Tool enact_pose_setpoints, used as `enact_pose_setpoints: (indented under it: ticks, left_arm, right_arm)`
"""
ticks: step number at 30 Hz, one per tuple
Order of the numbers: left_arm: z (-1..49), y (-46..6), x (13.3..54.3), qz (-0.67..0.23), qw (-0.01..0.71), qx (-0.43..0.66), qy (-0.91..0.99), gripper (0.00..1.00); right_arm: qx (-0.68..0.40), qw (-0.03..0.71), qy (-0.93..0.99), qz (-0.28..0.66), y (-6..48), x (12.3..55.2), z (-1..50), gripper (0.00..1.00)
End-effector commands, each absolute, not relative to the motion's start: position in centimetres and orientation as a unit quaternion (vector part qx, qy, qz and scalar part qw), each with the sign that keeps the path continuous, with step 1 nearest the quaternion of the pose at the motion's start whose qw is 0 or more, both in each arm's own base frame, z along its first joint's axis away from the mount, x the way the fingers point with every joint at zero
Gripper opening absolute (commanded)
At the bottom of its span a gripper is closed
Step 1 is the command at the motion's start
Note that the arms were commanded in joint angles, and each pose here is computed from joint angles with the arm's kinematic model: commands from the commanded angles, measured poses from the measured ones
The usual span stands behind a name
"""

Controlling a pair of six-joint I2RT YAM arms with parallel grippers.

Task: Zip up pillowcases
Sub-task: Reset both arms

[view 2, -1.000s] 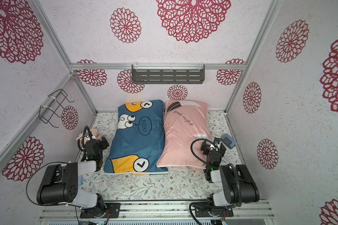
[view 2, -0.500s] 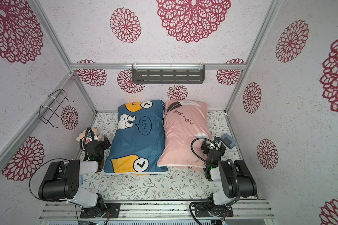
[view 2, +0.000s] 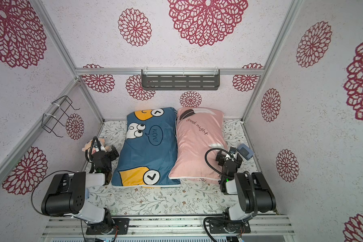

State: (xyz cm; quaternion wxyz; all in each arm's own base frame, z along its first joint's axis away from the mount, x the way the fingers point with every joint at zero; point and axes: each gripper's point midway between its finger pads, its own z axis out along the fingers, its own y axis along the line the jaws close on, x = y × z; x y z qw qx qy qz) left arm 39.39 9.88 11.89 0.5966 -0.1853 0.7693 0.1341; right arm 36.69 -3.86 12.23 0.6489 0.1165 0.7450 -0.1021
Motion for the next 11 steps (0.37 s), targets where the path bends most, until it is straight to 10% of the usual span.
enact_pose_setpoints:
  ticks: [1, 11]
  left_arm:
    - [12.22, 9.81, 39.41, 0.140, 0.603, -0.178, 0.765, 0.94]
    - [12.19, 9.81, 39.36, 0.140, 0.603, -0.177, 0.765, 0.97]
  right_arm:
    - [0.125, 0.636, 0.752, -0.117, -4.51, 36.72, 11.67, 0.99]
    - [0.124, 0.636, 0.752, -0.118, -4.52, 36.72, 11.67, 0.99]
